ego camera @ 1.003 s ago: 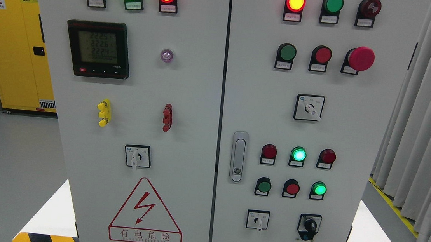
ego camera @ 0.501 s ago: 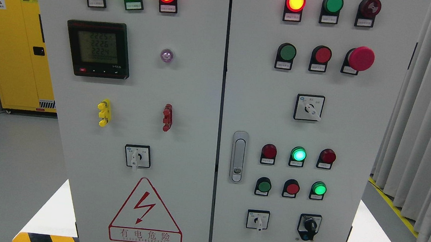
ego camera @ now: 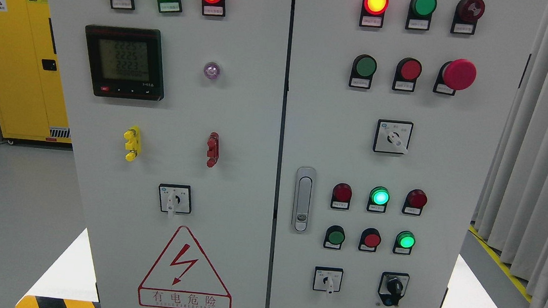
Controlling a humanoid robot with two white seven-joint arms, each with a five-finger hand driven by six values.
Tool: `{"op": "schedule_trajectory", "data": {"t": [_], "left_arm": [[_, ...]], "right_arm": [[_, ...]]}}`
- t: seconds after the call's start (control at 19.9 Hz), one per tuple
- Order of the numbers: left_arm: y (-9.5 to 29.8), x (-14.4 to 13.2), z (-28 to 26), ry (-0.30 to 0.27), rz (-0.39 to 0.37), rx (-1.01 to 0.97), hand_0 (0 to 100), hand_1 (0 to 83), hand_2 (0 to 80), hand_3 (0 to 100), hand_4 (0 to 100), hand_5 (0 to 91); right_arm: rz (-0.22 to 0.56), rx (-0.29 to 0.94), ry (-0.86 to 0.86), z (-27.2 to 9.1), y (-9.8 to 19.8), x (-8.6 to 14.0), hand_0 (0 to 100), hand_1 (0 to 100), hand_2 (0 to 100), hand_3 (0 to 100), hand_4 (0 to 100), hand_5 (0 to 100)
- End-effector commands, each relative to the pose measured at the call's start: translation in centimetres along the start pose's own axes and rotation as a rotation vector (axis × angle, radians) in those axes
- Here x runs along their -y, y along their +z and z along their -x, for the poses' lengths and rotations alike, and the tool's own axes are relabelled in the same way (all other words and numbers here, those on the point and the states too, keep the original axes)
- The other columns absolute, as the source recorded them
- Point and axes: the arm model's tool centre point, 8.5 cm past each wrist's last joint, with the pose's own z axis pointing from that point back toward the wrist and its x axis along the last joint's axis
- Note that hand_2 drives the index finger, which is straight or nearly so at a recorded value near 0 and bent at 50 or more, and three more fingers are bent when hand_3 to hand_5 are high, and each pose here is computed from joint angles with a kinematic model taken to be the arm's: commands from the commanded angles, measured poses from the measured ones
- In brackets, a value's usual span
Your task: Turn on light switch 1
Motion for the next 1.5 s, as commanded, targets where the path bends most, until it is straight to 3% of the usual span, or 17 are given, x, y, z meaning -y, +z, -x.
{"op": "schedule_trajectory", "data": {"t": [0.0,0.2,0.65,1.45], "left_arm": [[-2.2,1.3,-5.2,0.020,-0.005,0.115,16,63.8,51.7,79,85,79.3],[-3.8,2.1,-6.4,0.030,-0.004,0.081,16,65.1,52.6,81,87,81.0],[-6.3,4.5,-9.3,-0.010,-0.020,0.074,15,67.5,55.2,83,88,82.1],[-7.4,7.1,-11.3,-0.017,-0.084,0.040,20,67.9,57.7,87,88,82.1]], "right_arm": [[-0.001,0.000,0.000,0.0,0.0,0.0,0,50,4,0,0,0],[0.001,0.000,0.000,0.0,0.0,0.0,0,50,4,0,0,0],[-0.001,0.000,0.000,0.0,0.0,0.0,0,50,4,0,0,0],[-0.001,0.000,0.000,0.0,0.0,0.0,0,50,4,0,0,0]]}}
